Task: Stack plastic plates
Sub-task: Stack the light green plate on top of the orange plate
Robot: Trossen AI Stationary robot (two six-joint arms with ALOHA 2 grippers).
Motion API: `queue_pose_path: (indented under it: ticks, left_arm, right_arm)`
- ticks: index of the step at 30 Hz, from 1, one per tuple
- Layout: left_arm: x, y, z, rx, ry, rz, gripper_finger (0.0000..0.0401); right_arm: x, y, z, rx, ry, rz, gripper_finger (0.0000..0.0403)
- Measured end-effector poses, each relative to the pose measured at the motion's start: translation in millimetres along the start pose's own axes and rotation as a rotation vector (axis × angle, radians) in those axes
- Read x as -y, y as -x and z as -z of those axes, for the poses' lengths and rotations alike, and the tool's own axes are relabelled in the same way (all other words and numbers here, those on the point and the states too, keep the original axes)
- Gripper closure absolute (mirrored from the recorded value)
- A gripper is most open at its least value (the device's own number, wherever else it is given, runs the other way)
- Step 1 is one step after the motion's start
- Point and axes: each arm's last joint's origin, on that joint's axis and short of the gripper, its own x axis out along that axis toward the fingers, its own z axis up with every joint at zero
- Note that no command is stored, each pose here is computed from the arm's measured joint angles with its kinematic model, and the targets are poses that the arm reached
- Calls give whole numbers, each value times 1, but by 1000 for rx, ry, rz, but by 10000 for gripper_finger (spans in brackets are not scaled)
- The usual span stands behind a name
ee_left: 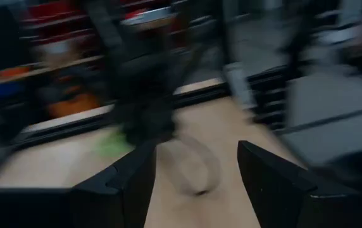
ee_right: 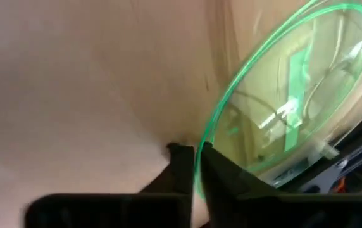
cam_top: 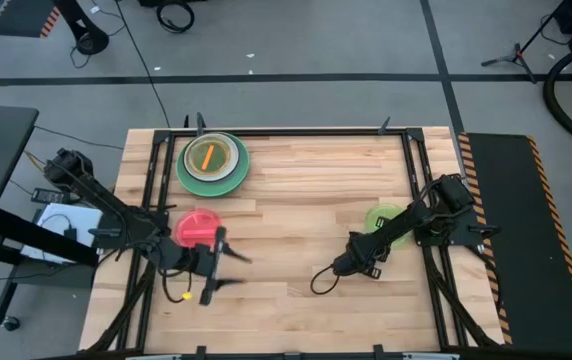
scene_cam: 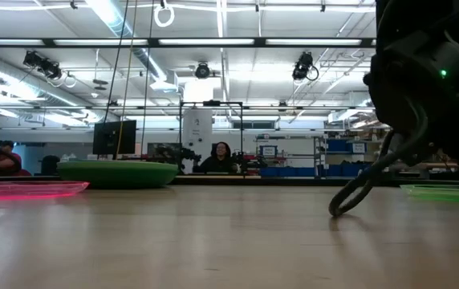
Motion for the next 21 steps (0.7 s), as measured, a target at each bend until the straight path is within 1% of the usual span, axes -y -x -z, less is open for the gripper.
queue_pose_path:
  ticks: [2,4,7,10,12,14,17,19,21]
  left_arm:
    - [-9,6,-3,-26,-20,-112,175]
    - [-20,12,-5,-46,-1,-185,174]
    - [-34,13,-4,-69,63,-248,165]
    - [-43,7,7,-158,50,-293,146]
    - [-48,0,18,-222,52,-328,131]
    - [-51,-8,29,-280,34,-354,117]
    - [-52,-19,36,-294,-23,-362,101]
    - [-52,-26,40,-302,-75,-346,96]
    - [-54,-34,42,-274,-92,-294,95]
  right_arm:
    - [3,5,0,14,28,-8,392]
    - [6,14,0,73,49,-7,390]
    - [11,32,0,197,108,13,395]
    - [15,53,0,361,177,34,396]
    - [18,67,-1,461,219,17,396]
    - [20,79,-2,560,268,-45,397]
    - [22,99,-2,719,376,-188,398]
    - [24,110,-1,830,450,-285,398]
    - [28,119,0,939,512,-375,398]
